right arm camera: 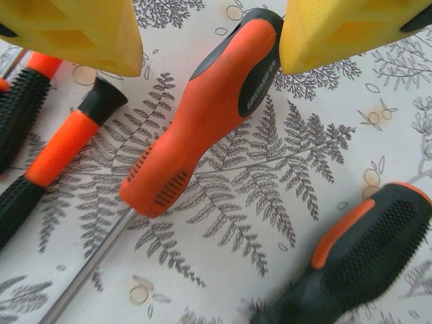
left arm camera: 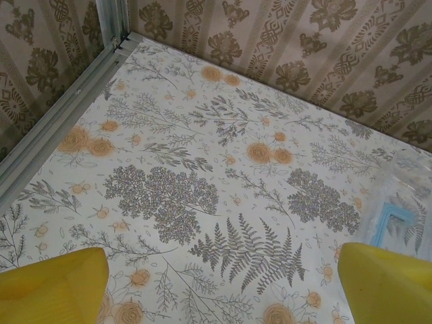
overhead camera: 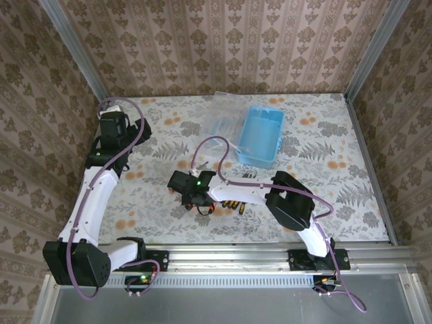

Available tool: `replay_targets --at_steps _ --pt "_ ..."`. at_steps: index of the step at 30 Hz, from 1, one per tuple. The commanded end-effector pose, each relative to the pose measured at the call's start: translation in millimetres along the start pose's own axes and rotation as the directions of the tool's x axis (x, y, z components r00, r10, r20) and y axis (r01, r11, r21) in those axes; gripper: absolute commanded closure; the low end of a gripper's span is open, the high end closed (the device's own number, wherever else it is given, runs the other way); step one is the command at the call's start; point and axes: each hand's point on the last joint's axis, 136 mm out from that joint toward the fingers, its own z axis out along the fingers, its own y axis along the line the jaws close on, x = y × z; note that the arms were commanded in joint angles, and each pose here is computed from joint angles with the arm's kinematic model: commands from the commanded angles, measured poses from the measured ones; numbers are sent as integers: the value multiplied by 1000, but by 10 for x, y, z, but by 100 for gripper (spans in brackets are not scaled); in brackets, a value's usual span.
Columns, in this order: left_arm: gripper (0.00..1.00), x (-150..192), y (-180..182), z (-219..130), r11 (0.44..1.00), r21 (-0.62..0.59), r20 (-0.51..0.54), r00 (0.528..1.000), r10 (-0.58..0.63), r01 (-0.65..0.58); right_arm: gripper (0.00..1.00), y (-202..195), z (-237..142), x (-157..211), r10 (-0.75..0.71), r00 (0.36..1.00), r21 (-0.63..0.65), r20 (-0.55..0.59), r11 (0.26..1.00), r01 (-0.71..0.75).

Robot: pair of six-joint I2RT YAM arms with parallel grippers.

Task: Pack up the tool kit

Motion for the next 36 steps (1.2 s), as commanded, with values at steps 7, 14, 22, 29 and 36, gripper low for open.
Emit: replay_targets --at_steps 7,14,22,29,36 --pt "11 -9 -18 -25 999 -6 19 999 42 -42 43 65 133 80 22 999 6 -31 1000 -22" --pt "11 -3 -37 -28 998 -6 20 998 57 -57 44 74 195 61 20 999 7 -32 1000 -20" --pt "11 -3 -66 -40 998 -1 24 997 70 -70 44 53 274 0 46 999 17 -28 999 -45" --pt "11 7 -81 -37 997 -1 24 996 83 -83 49 66 330 -18 64 998 4 -23 998 -64" --pt "11 12 -107 -52 994 -3 32 994 107 -107 54 62 317 -23 75 997 -2 -20 997 -75"
